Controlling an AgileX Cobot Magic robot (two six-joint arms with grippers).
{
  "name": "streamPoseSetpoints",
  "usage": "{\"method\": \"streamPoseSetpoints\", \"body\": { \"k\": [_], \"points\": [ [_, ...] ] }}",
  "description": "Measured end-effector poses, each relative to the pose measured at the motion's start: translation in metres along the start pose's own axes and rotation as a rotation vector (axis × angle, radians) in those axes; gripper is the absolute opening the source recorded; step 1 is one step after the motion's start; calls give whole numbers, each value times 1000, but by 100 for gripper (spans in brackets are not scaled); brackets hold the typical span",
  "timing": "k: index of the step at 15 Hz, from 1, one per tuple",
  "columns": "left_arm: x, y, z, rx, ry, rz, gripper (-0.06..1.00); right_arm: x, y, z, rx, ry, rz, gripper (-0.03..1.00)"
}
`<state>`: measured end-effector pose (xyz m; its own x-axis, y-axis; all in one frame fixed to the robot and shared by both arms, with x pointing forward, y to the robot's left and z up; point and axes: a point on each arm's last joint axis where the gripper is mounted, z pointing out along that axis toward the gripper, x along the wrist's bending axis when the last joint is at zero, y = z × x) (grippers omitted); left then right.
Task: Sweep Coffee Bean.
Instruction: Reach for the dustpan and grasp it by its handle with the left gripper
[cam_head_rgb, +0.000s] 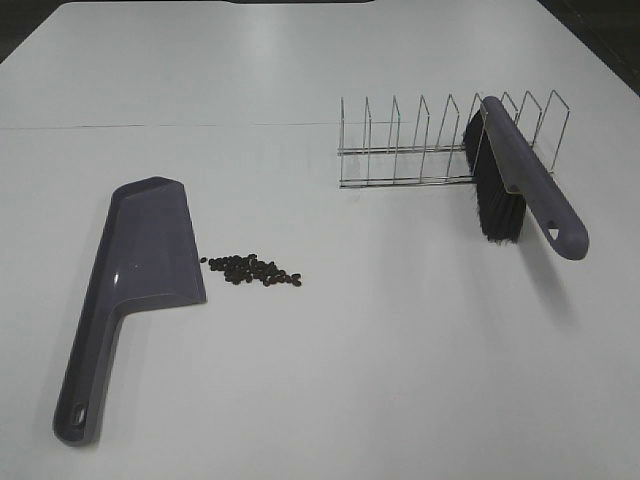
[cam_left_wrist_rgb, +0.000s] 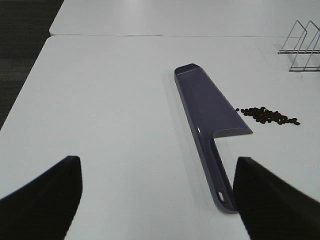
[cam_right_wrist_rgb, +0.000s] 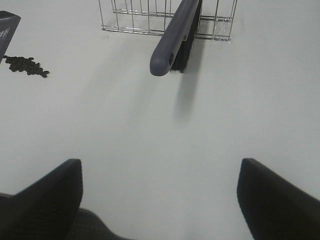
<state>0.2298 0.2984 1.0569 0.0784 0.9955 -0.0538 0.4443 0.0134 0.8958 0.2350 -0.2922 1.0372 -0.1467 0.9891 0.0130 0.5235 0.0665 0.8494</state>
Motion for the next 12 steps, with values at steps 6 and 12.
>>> {"method": "streamPoseSetpoints", "body": {
  "k": [6,12],
  "points": [
    [0,0,0,0,0,0,76,0,0,0,0,0,0,74],
    [0,5,9,63,3,-2,76,0,-1,1,3,0,0,74]
  ]
}}
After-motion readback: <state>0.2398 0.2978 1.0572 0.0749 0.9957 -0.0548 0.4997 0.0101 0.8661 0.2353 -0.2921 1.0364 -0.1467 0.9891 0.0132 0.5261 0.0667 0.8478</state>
